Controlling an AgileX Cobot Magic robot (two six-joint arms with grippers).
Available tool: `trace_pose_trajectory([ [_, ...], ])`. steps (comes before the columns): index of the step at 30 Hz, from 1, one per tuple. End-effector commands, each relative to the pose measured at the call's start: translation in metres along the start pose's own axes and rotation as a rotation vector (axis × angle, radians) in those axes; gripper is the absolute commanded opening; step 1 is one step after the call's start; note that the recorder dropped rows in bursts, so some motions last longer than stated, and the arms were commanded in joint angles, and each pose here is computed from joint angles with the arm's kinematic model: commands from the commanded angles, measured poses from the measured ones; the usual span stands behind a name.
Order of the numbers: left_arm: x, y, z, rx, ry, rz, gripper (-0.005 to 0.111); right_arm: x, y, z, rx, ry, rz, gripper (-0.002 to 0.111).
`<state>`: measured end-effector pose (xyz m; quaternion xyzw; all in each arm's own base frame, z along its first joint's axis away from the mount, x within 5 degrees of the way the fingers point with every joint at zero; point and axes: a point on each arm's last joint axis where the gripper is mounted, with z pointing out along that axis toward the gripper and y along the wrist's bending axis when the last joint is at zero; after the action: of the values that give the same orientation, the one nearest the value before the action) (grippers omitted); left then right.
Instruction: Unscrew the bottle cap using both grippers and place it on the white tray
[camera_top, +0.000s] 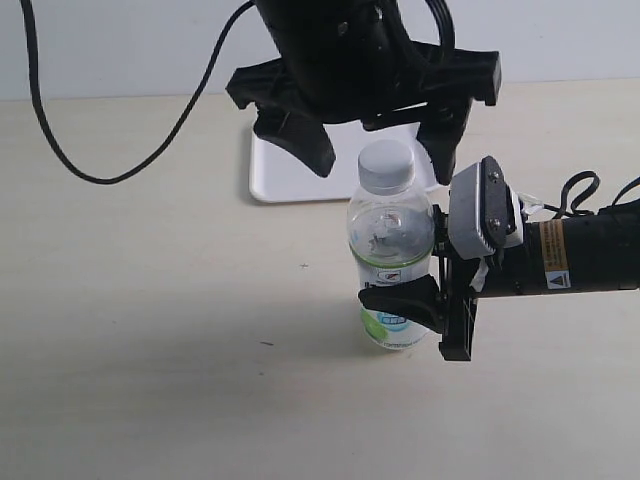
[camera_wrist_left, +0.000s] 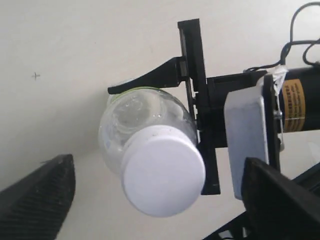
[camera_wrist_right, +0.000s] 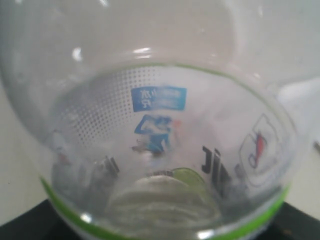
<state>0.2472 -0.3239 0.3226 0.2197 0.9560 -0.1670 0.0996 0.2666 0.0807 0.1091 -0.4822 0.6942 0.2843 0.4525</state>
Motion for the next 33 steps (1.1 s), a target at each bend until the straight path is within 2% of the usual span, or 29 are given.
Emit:
trace_pose_trajectory([
  [1,-0.001,0.002,-0.003,-0.014,-0.019,0.187,0.085,0.008,0.002,0.000,-0.017,0.076,-0.028,0.000],
  [11,-0.002,0.004,-0.003,-0.044,-0.019,0.611,0.085,0.008,0.002,0.000,-0.016,0.080,-0.026,0.000],
  [17,-0.002,0.004,-0.003,-0.046,-0.016,0.766,0.085,0.010,0.001,0.000,-0.010,0.096,-0.001,0.000],
  [25,-0.002,0.004,-0.003,-0.048,-0.010,1.031,0.085,0.011,0.001,0.000,-0.007,0.107,0.000,0.000],
  [29,-0.005,0.001,-0.011,-0.051,-0.043,1.051,0.085,0.010,0.001,0.000,-0.007,0.106,-0.003,0.000],
  [33,-0.011,-0.004,-0.024,-0.046,-0.098,0.907,0.085,0.011,0.001,0.000,-0.007,0.107,-0.001,0.000],
])
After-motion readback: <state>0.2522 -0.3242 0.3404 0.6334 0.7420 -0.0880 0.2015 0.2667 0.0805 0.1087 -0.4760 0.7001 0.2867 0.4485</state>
